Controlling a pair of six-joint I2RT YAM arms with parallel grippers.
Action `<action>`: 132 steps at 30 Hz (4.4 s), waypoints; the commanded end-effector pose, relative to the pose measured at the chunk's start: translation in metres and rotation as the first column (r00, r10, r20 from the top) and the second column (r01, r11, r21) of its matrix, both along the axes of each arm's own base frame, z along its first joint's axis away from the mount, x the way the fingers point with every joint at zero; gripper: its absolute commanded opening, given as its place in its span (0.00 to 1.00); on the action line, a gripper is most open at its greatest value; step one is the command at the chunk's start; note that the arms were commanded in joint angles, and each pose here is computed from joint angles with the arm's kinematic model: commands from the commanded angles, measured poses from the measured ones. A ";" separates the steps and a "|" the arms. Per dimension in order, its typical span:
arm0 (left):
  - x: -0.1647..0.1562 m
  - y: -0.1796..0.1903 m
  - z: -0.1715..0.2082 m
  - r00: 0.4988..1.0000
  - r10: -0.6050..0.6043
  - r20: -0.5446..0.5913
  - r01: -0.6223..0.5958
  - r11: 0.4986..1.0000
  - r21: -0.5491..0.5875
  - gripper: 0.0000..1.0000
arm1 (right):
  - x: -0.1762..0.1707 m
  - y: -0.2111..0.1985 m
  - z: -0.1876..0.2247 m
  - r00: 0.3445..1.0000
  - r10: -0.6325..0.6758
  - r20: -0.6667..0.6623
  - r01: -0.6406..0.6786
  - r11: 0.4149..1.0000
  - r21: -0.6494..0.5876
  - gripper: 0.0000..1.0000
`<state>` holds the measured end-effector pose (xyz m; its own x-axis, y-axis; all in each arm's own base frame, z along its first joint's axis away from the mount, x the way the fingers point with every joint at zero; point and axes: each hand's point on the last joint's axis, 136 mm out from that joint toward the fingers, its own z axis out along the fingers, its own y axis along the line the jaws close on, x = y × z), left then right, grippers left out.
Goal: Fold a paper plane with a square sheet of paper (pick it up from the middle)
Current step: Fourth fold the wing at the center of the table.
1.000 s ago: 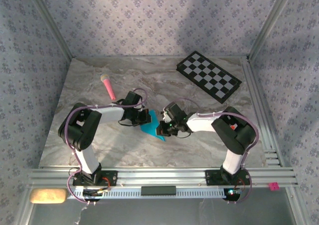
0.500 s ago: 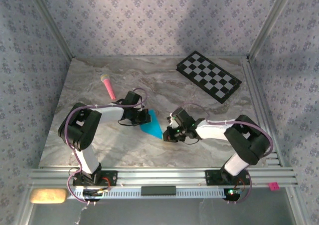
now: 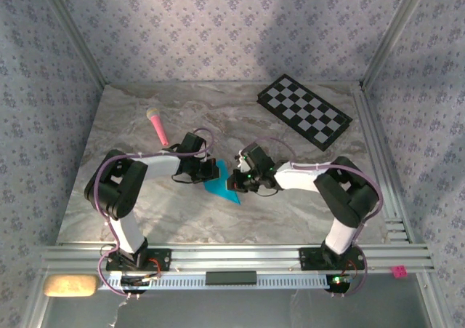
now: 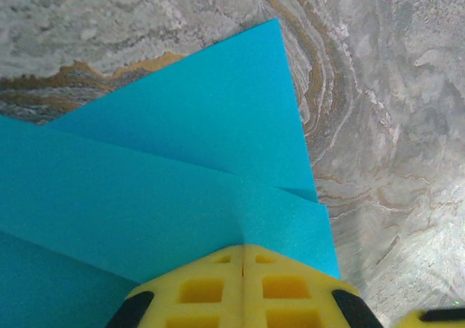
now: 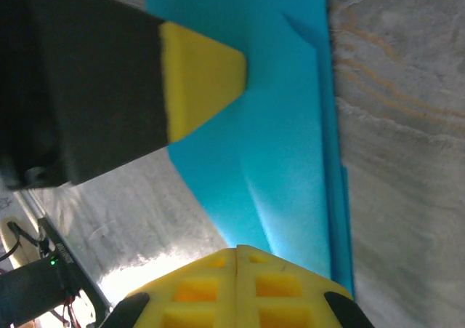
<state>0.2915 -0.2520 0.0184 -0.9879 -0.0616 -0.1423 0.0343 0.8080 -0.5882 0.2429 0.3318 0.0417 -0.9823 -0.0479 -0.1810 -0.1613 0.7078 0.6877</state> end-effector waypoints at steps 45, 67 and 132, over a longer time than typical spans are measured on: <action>-0.042 -0.036 0.020 1.000 0.013 0.010 -0.011 0.982 -0.188 0.00 | -0.041 -0.045 -0.077 0.977 -0.121 -0.173 0.085 0.975 -0.205 0.00; -0.011 0.020 -0.021 0.996 0.093 0.008 -0.093 0.995 0.024 0.00 | -0.046 -0.053 -0.083 0.976 -0.123 -0.179 0.079 0.969 -0.236 0.00; -0.041 -0.030 0.033 1.000 -0.023 -0.014 0.021 0.988 -0.152 0.00 | -0.047 -0.057 -0.085 0.975 -0.115 -0.190 0.067 0.968 -0.242 0.00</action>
<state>0.2532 -0.2675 0.0404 -0.9924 -0.0637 -0.1052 0.0225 0.7471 -0.6644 0.2366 0.3267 0.0180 -0.9876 0.0240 -0.1549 -0.0935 0.7028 0.7052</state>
